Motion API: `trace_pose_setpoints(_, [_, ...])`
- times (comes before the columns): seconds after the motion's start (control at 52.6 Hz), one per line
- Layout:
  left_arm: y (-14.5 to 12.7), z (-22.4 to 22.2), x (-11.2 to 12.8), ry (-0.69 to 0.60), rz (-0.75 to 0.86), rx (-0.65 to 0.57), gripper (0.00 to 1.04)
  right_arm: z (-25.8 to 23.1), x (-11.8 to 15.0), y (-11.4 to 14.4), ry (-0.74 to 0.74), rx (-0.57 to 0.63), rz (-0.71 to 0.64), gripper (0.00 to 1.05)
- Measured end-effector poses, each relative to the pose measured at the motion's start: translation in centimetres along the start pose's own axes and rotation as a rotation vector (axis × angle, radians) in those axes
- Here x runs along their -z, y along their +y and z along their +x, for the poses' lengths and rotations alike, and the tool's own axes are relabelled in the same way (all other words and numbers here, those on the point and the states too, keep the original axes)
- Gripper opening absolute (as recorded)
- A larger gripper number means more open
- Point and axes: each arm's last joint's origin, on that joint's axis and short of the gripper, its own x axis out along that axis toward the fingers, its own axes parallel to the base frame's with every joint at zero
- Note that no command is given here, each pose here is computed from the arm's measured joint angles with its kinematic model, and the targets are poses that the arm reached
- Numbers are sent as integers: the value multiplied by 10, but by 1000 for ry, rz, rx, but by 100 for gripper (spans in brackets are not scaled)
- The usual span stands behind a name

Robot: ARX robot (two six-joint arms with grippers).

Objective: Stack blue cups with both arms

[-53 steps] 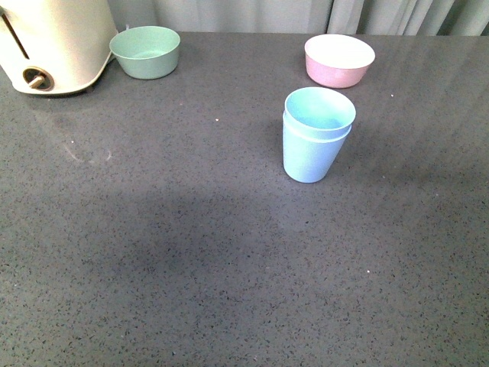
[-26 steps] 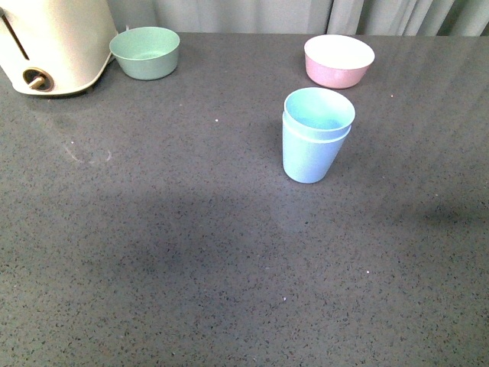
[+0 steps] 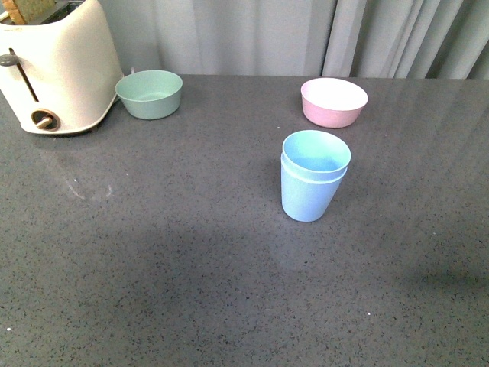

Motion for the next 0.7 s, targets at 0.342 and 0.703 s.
trace_pose_setpoints(0.342, [0,0,0,0,0,0,96,-10,-1,0,-5,0,0,2])
trace_pose_setpoints(0.703, [0,0,0,0,0,0,96,-16,-1,0,-3,0,0,2])
